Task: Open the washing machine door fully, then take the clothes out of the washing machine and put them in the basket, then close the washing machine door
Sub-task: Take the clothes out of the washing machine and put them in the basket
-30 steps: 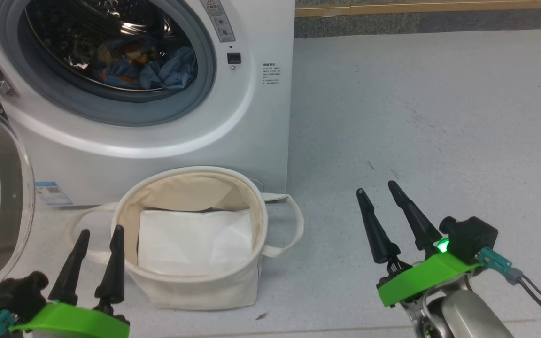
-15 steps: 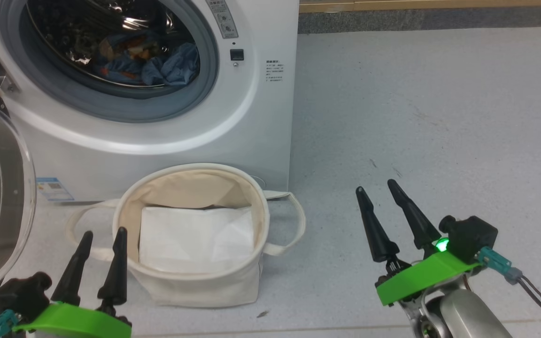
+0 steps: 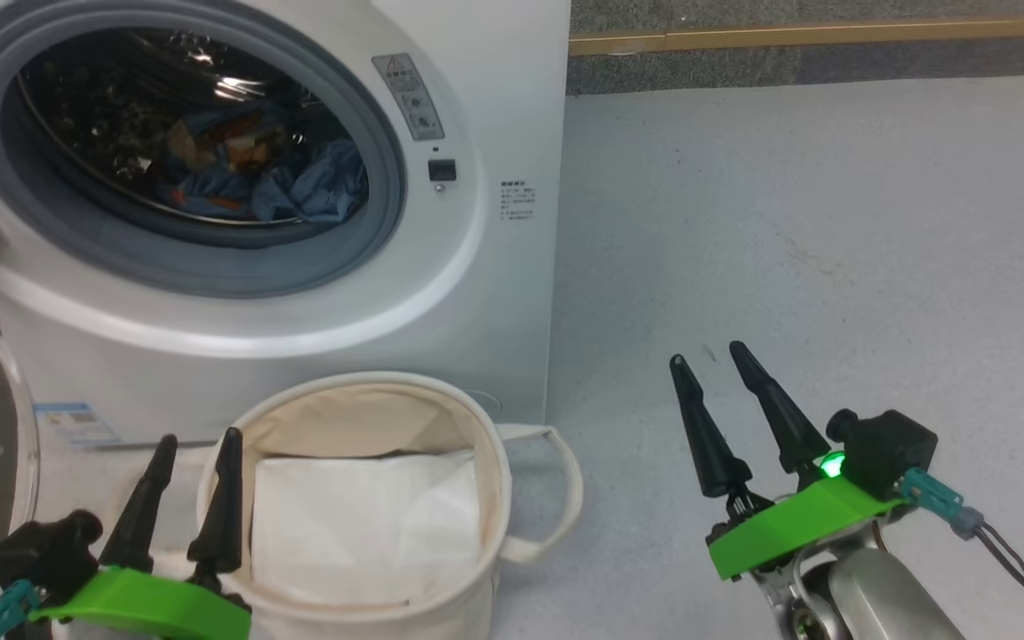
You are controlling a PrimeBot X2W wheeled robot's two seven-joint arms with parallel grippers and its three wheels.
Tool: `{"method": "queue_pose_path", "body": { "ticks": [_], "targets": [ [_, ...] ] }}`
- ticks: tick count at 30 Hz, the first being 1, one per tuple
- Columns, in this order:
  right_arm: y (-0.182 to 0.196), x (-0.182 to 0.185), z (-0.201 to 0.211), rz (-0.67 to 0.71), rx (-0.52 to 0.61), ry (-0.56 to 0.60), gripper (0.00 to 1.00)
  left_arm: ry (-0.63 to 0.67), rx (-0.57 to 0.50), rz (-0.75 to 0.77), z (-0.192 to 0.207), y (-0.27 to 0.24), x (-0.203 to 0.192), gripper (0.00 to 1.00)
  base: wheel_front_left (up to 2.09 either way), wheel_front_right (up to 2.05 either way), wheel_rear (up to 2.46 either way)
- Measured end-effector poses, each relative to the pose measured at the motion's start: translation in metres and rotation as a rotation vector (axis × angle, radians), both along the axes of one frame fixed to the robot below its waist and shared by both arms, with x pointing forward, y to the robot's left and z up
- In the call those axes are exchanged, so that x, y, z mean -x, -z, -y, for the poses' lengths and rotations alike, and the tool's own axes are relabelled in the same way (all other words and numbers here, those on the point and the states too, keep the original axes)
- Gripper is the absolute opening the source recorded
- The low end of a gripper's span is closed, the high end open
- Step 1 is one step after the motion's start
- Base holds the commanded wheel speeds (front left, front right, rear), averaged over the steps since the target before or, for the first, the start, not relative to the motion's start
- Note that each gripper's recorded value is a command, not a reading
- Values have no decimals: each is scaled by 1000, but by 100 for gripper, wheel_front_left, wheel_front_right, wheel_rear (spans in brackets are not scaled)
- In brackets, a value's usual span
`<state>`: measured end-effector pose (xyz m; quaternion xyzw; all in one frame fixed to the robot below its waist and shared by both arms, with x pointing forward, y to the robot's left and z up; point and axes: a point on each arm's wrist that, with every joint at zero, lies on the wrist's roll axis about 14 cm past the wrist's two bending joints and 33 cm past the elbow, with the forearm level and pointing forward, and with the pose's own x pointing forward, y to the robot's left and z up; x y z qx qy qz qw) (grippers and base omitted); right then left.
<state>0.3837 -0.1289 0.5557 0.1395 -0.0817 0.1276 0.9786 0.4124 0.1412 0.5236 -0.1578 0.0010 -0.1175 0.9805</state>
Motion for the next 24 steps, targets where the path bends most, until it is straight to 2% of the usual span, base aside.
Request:
{"method": "queue_pose_path", "body": {
  "ticks": [8,20,24],
  "targets": [
    [-1,-1,0,6,-5,3,100,12,-6,16,5,-4,-4,100,68,-68,0],
    [5,-4,-2,-12,-6,-1,100,-25,9,17,3,-2,-8,100,1,-1,0],
    [10,-5,-4,-26,-5,-9,100,-21,-17,31,6,-2,-13,100,0,0,0]
  ]
}}
